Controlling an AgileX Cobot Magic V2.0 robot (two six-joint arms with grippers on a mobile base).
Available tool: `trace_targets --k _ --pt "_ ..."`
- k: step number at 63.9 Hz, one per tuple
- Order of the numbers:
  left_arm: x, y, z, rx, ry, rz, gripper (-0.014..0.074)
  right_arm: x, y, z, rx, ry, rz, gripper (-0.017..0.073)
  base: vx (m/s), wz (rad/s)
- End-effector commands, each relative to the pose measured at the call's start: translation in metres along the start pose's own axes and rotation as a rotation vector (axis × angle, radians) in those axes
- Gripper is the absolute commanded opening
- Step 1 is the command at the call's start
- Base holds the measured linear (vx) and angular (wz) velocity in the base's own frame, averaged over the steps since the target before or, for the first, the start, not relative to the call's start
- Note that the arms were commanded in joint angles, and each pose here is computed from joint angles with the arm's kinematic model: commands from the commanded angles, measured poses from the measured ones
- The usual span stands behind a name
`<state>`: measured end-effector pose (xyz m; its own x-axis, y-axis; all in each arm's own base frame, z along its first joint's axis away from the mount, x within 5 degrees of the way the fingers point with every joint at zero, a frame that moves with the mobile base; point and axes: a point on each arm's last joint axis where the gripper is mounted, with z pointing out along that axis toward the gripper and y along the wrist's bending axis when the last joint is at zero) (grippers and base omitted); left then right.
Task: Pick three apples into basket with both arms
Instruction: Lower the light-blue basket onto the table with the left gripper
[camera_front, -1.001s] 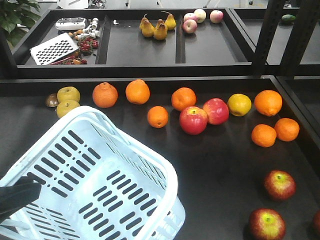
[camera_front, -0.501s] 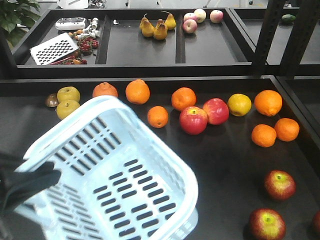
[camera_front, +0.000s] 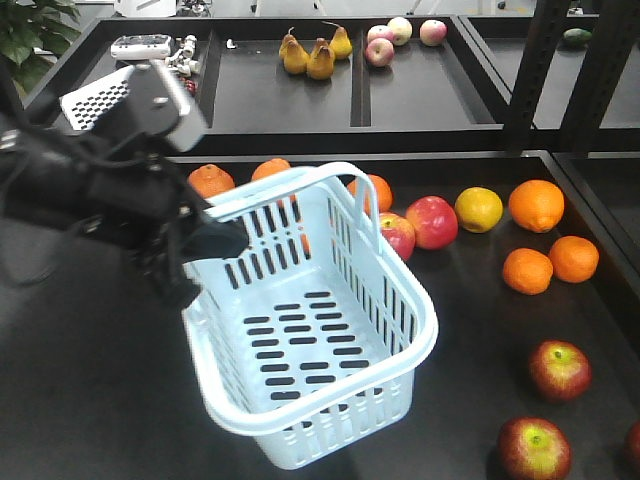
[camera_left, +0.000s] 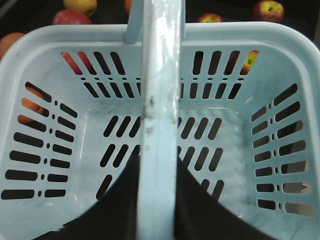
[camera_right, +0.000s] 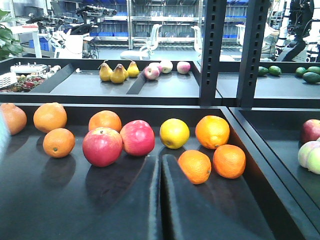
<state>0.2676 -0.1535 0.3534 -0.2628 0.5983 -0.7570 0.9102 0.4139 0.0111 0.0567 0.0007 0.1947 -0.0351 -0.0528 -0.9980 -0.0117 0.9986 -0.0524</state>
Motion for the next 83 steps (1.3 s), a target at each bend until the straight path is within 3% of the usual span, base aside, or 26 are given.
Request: trace_targets --k 1,14,25,31,40,61,83 --pt "-0.026 0.011 0.007 0.043 -0.105 0.002 -0.0006 -0.002 -0.001 0.0 0.013 -0.068 -0.004 -0.0006 0.0 0.0" --pt "-0.04 0.032 0.045 0.132 -0.14 0.044 -0.0006 -0.002 -0.001 0.0 0.013 -0.068 -0.004 -0.0006 0.0 0.0" --pt "-0.04 0.033 0.088 0.203 -0.093 0.095 -0.0006 -0.002 -0.001 0.0 0.013 -0.068 -0.004 -0.0006 0.0 0.0" --pt "-0.04 0.031 0.106 0.23 -0.056 0.152 -0.0006 -0.002 -0.001 0.0 0.013 -0.068 -0.004 -0.0006 0.0 0.0" --pt "-0.042 0.032 0.122 0.23 -0.037 0.199 -0.0006 -0.002 -0.001 0.0 0.013 -0.068 -0.004 -0.0006 0.0 0.0" --pt "-0.039 0.043 0.133 0.19 0.01 0.245 -0.0006 -0.002 -0.001 0.0 0.013 -0.068 -0.004 -0.0006 0.0 0.0" --pt "-0.033 0.046 0.141 0.191 0.031 0.242 -0.0006 -0.002 -0.001 0.0 0.013 -0.068 -0.004 -0.0006 0.0 0.0"
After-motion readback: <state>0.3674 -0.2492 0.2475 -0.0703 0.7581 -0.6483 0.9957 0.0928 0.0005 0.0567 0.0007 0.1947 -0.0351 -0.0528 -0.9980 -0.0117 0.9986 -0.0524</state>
